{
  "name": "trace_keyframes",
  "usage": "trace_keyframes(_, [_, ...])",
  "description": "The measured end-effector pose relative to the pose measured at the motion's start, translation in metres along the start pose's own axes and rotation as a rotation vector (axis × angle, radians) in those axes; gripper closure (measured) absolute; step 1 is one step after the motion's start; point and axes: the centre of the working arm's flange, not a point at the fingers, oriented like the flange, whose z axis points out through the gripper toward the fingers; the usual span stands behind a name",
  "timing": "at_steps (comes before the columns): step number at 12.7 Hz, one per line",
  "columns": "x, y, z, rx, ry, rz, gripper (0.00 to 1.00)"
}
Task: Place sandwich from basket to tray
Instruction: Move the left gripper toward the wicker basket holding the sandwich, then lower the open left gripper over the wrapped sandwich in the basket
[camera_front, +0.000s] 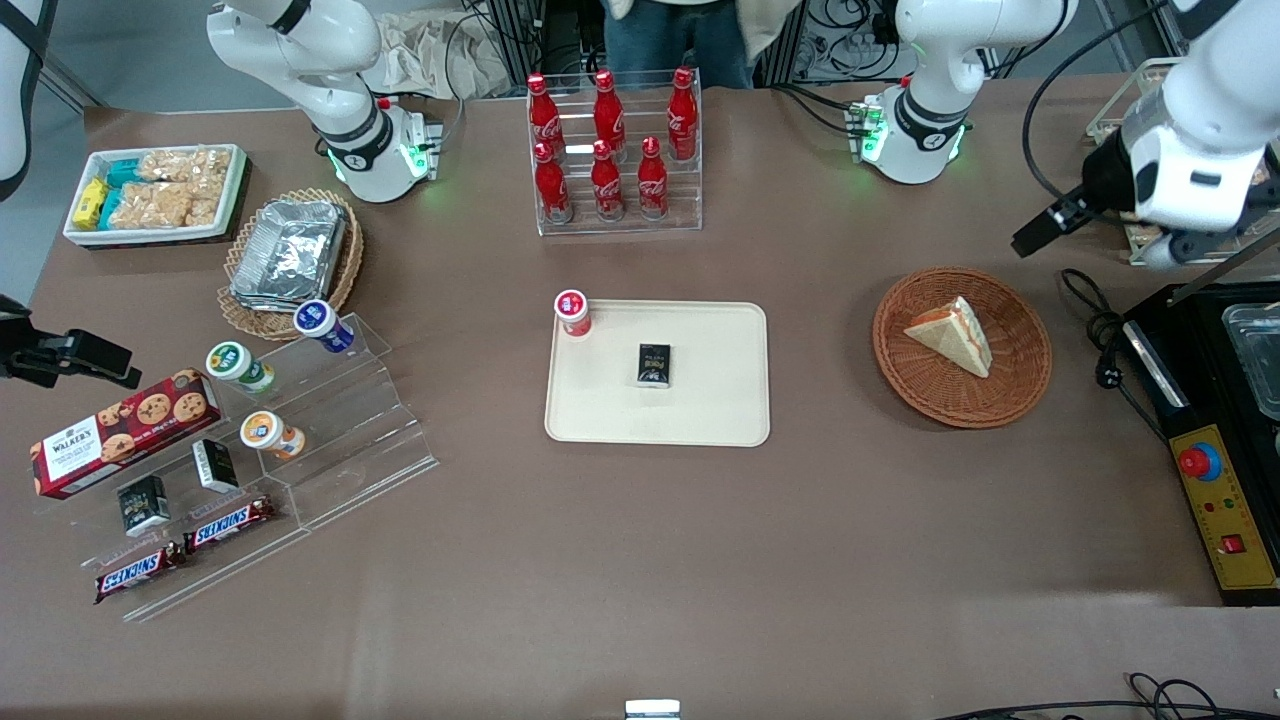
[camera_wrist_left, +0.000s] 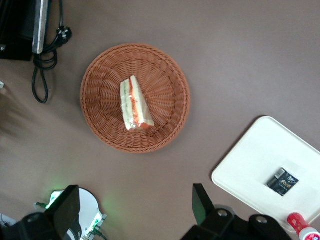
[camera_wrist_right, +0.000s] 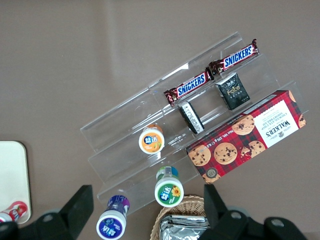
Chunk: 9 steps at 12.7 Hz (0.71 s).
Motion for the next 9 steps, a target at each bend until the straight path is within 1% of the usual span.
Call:
trace_keyframes(2, [-0.017,-0.033,0.015,-0.004,0.018,-0.053,0.0])
trace_keyframes(4, [-0.017,-0.05,0.026,-0.008,0.024,-0.128,0.0])
trace_keyframes(6, [-0.01,-0.049,0.045,-0.012,0.028,-0.181,0.0])
trace_keyframes(7, [-0.006,-0.045,0.059,-0.009,0.024,-0.204,0.0])
trace_keyframes(8, [-0.001,-0.039,0.079,0.002,0.012,-0.223,0.0])
trace_keyframes(9, [0.004,-0.03,0.102,0.021,-0.007,-0.235,0.0])
